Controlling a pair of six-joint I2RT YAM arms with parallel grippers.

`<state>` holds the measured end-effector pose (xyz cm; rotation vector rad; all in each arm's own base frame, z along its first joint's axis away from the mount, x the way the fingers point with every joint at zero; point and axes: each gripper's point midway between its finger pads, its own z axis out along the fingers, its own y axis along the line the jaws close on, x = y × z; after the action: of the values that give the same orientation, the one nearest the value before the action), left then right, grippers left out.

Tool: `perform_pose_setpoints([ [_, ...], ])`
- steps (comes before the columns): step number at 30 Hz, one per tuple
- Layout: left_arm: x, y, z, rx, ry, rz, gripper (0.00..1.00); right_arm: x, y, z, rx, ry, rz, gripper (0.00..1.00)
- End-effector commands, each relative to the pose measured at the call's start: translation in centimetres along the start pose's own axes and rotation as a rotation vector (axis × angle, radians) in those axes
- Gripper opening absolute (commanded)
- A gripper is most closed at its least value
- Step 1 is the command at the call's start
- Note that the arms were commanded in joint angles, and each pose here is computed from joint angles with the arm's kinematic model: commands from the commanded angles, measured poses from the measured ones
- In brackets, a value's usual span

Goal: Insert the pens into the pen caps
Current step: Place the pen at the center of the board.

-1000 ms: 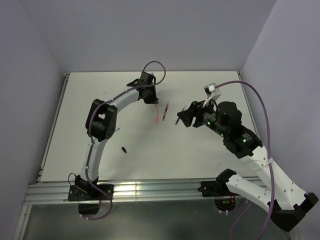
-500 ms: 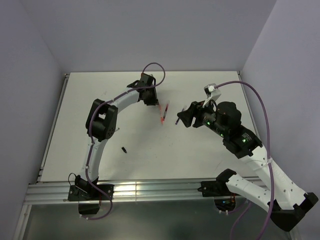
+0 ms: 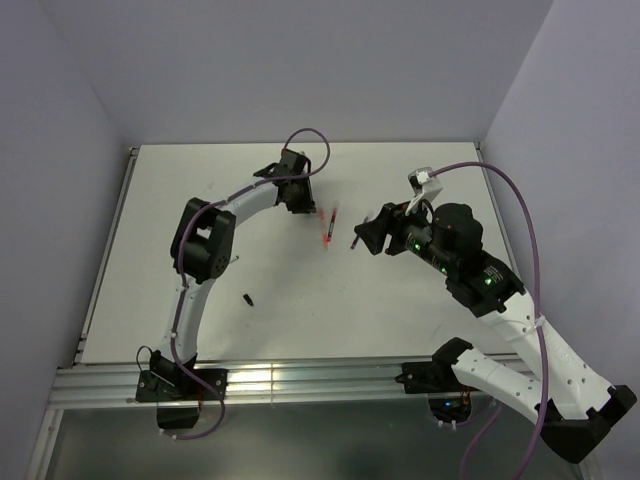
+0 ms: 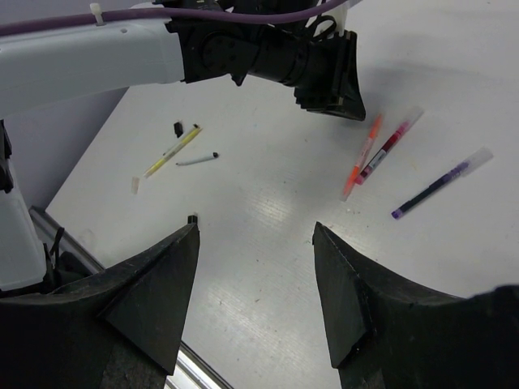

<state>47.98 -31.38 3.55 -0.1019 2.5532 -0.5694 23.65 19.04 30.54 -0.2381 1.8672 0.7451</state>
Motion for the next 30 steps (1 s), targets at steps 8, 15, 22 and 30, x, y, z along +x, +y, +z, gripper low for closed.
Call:
perform_pose_setpoints([
  [8, -2.7, 0.4, -9.6, -0.027, -0.254, -0.076, 0.20, -0.4, -0.2, -0.1, 0.000, -0.039, 0.012, 0.66],
  [15, 0.1, 7.1, -14.9, -0.222, -0.404, -0.344, 0.18, -0.1, 0.1, -0.1, -0.021, -0.032, 0.018, 0.66],
  [22, 3.0, 13.3, -19.6, -0.381, -0.561, -0.756, 0.36, 0.0, 0.5, -0.1, -0.044, -0.029, 0.023, 0.66],
  [30, 3.9, 17.1, -21.0, -0.551, -0.639, -0.988, 0.48, 0.2, 0.7, 0.0, -0.054, -0.026, 0.025, 0.66],
])
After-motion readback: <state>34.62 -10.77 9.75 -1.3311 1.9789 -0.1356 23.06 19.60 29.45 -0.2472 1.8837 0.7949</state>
